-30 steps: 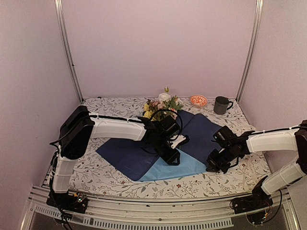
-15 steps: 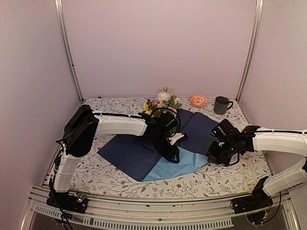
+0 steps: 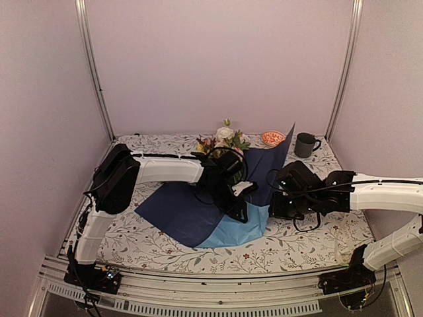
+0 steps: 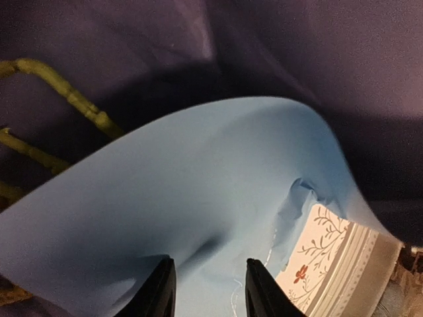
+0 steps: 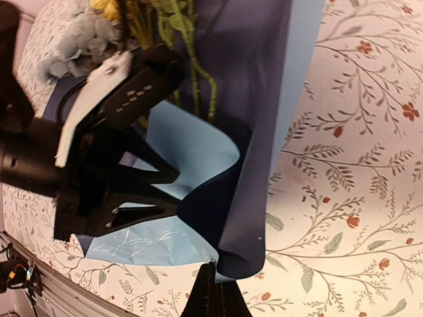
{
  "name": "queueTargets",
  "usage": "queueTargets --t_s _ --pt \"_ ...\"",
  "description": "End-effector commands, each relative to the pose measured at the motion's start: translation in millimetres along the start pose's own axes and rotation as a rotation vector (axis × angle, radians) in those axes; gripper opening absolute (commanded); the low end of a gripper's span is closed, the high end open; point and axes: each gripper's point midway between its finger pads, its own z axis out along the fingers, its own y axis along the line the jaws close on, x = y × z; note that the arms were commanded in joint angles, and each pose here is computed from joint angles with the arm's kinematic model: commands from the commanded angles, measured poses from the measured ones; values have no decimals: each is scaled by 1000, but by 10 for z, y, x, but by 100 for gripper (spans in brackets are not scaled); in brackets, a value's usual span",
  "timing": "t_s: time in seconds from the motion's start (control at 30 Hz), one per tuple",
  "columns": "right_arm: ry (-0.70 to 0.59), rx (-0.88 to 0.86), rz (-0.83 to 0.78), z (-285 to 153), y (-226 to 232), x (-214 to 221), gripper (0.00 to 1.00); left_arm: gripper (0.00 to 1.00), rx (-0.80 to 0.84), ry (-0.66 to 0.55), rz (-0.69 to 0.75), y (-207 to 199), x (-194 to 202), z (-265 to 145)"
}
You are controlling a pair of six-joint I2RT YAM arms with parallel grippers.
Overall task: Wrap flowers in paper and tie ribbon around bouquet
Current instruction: Pick up the one-fourth-folded wrapping paper from the center of the board, then fold the one-fourth-folded wrapping paper at the center of the board.
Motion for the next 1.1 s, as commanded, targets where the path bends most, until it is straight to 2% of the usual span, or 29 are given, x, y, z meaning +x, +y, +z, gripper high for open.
queueTargets --t_s 0.0,0.2,0.43,0.6,0.8,0.97,1.07 --pt "-71 -96 -212 -7 440 -76 0 37 16 48 -70 210 124 83" --pt "-33 -223 -426 116 814 157 0 36 74 8 -109 250 146 25" --pt "62 -304 -551 455 915 483 0 36 122 -123 -168 328 12 -193" --pt "120 -271 -600 732 847 654 0 37 195 -276 -160 211 -193 -579" --pt "155 -251 -617 874 803 745 0 44 216 -422 -206 160 -210 -1201" --pt "164 -253 -633 918 839 756 0 49 110 -565 -340 510 29 -1624" --pt "165 -250 -647 940 851 754 0 57 119 -684 -372 551 104 -1833"
